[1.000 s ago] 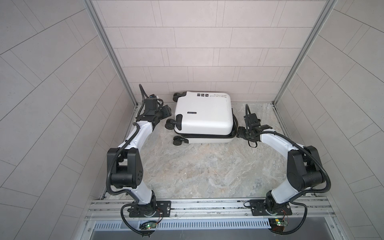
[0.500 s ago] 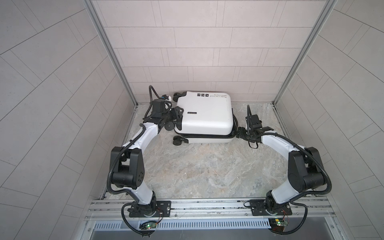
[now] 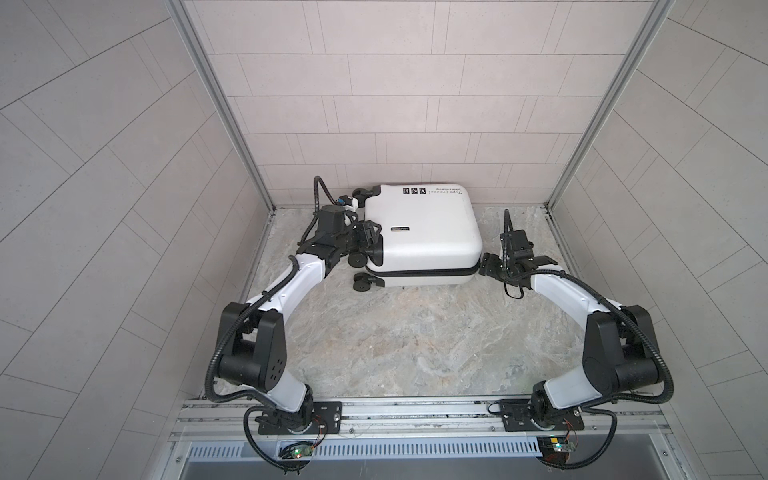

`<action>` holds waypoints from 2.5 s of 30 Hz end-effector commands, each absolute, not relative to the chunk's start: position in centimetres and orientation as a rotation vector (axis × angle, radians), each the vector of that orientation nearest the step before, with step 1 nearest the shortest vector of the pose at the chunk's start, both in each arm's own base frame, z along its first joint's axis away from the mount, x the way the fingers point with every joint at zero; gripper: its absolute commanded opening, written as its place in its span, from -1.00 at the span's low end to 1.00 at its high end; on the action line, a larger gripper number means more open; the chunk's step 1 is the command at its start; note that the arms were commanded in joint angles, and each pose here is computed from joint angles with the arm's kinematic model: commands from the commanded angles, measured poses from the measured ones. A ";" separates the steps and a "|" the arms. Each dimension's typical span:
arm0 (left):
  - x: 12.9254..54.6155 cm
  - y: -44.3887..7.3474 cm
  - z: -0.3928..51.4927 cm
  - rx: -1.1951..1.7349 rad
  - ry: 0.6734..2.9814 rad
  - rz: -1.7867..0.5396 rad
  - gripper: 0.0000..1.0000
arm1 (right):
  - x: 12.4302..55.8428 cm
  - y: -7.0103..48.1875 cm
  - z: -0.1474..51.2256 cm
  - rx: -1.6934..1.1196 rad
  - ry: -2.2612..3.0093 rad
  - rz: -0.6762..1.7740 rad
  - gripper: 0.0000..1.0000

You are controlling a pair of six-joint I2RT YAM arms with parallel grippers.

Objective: Pack the luggage

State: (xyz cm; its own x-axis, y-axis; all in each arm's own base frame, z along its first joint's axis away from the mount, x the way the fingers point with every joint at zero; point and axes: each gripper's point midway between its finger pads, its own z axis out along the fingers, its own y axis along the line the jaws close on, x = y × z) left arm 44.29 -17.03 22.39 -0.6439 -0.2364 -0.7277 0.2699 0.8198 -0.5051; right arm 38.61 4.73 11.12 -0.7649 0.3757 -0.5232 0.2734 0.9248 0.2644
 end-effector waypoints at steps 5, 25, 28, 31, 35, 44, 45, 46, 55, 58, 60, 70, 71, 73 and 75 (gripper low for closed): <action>41.0 -17.4 29.2 0.165 2.051 -0.713 0.46 | 38.7 6.6 13.7 0.394 2.428 0.345 0.63; 47.0 -5.9 22.0 -0.289 2.211 -0.478 0.36 | 38.8 6.7 15.7 0.399 2.384 0.428 0.71; 46.5 -6.5 20.0 -0.292 2.248 -0.490 0.33 | 38.8 5.2 14.9 0.479 2.388 0.450 0.69; 45.9 -7.5 18.4 -0.271 2.287 -0.521 0.31 | 38.7 3.6 13.8 0.563 2.392 0.481 0.66; 44.8 -9.2 17.5 -0.220 2.314 -0.549 0.31 | 38.2 1.8 12.5 0.651 2.408 0.475 0.63; 40.9 -14.1 17.1 -0.050 2.338 -0.682 0.26 | 37.1 -0.7 11.2 0.757 2.403 0.488 0.62; 40.4 -14.7 17.1 -0.031 2.343 -0.699 0.26 | 37.0 -0.9 11.2 0.758 2.402 0.487 0.63; 39.8 -15.6 17.1 -0.001 2.347 -0.716 0.25 | 36.9 -1.0 11.2 0.763 2.401 0.487 0.62; 34.2 -24.5 17.0 0.235 2.320 -0.822 0.25 | 36.3 -2.0 11.2 0.786 2.398 0.475 0.62; 32.6 -27.6 17.8 0.332 2.283 -0.842 0.26 | 36.2 -2.2 11.1 0.798 2.400 0.471 0.62; 31.6 -29.2 18.3 0.400 2.270 -0.830 0.27 | 36.0 -2.5 11.0 0.811 2.407 0.466 0.62; 28.2 -25.6 24.0 0.517 2.152 -0.678 0.39 | 35.5 -4.1 9.2 0.879 2.462 0.427 0.56; 28.4 -24.5 24.9 0.506 2.136 -0.643 0.42 | 35.7 -4.0 8.9 0.885 2.471 0.433 0.54; 29.4 -22.4 26.3 0.456 2.120 -0.604 0.48 | 36.1 -3.9 8.3 0.894 2.480 0.457 0.50; 31.3 -19.9 27.2 0.357 2.127 -0.562 0.53 | 36.5 -3.5 7.9 0.898 2.485 0.487 0.48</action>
State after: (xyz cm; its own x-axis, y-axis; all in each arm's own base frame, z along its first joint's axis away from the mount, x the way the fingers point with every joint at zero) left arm 29.39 -23.30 27.05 -0.5703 0.0441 -0.8202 0.5268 0.7858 -0.3240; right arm 35.98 -3.70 8.06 -0.6822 0.6623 -0.3098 0.5069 0.7337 0.4525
